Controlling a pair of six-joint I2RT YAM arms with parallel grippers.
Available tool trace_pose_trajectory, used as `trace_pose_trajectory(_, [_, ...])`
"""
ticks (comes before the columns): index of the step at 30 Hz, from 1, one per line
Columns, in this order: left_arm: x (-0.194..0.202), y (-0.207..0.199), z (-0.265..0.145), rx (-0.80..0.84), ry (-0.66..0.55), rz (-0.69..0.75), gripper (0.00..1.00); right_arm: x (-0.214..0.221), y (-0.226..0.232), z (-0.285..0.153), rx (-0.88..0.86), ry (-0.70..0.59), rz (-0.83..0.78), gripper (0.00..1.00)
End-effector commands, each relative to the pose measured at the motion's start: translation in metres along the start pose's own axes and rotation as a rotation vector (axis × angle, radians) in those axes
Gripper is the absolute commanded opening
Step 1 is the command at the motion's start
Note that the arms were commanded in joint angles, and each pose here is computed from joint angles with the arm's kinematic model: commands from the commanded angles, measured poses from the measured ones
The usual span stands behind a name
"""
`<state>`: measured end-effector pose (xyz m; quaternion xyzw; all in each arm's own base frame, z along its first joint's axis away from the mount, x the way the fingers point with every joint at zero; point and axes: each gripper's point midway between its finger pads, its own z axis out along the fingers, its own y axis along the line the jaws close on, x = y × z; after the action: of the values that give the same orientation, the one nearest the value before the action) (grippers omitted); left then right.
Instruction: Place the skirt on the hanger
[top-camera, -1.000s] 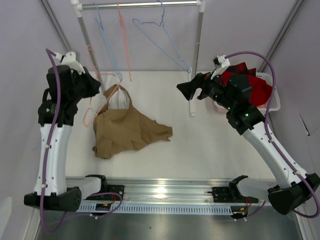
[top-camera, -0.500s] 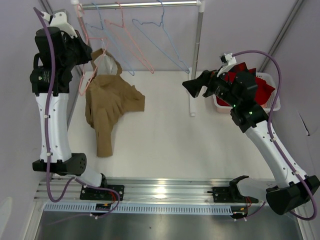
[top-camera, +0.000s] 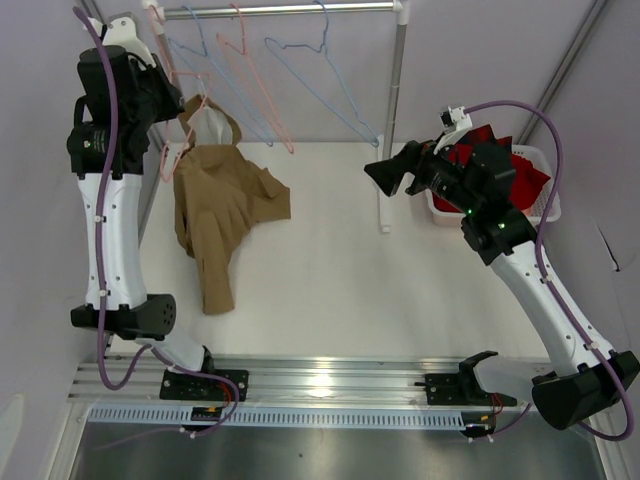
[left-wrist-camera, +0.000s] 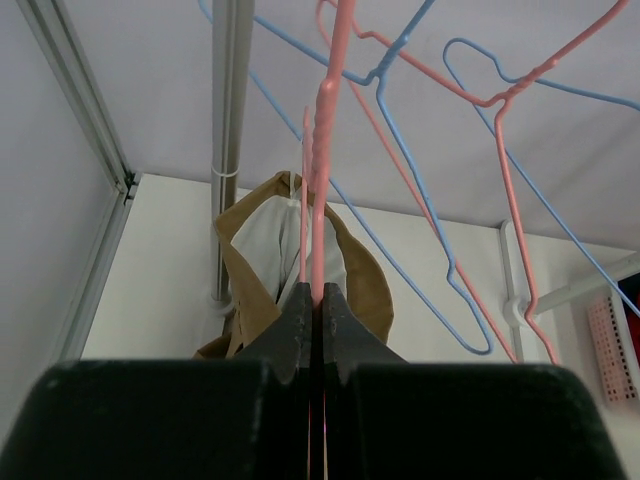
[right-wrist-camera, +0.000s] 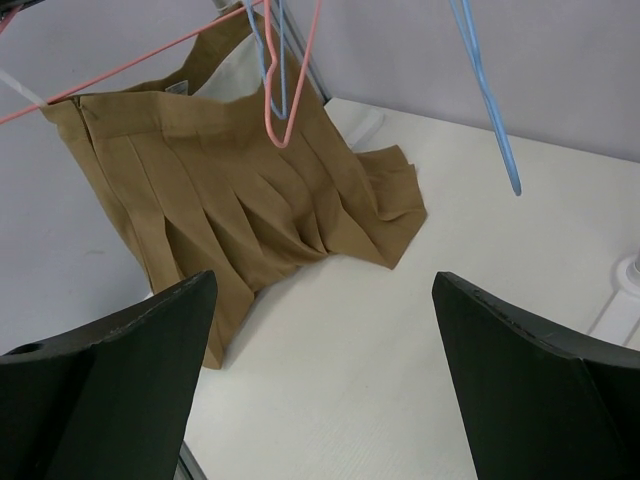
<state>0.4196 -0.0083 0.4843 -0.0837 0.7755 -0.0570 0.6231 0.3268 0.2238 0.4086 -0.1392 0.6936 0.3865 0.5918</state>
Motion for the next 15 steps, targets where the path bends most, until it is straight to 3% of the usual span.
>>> trace_pose_trajectory(1, [-0.064, -0.004, -0.049, 0.013, -0.240, 0.009, 0.00, -0.020, 0.012, -0.005, -0.034, -0.044, -0.015, 0.96])
trace_pose_trajectory(15, [-0.083, 0.003, -0.086, -0.023, -0.316, 0.030, 0.00, -0.011, 0.012, -0.001, -0.054, -0.035, 0.018, 0.95])
